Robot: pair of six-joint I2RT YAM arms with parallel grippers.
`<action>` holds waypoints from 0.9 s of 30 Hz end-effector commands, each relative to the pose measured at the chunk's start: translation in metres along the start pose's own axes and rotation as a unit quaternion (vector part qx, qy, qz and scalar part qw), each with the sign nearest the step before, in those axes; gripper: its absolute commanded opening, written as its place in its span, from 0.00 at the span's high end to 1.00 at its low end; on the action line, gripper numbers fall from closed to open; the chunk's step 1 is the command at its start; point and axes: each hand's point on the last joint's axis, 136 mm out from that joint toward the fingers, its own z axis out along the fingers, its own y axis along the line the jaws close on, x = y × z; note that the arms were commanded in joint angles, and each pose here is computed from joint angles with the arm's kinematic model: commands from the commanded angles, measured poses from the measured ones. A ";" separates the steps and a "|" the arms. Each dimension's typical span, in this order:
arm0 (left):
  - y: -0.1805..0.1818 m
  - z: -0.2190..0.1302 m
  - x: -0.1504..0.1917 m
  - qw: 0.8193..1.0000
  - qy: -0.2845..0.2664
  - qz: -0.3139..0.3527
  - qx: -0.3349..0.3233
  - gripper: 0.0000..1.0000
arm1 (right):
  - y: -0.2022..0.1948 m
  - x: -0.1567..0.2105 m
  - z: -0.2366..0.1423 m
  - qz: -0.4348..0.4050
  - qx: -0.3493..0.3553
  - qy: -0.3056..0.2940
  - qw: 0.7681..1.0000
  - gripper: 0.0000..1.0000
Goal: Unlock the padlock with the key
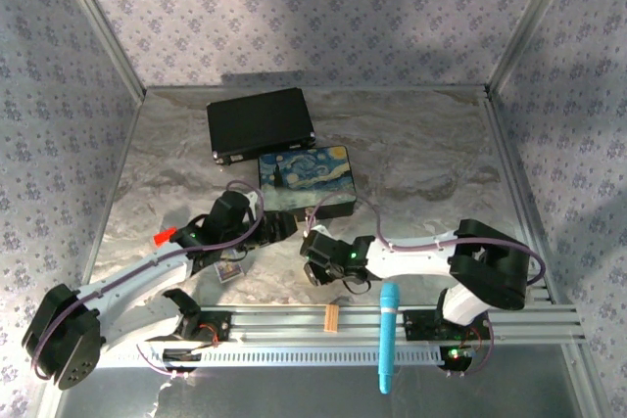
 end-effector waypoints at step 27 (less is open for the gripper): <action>0.003 -0.001 -0.007 1.000 -0.026 -0.013 -0.009 0.00 | 0.002 0.029 0.008 0.016 0.048 0.028 0.998 0.91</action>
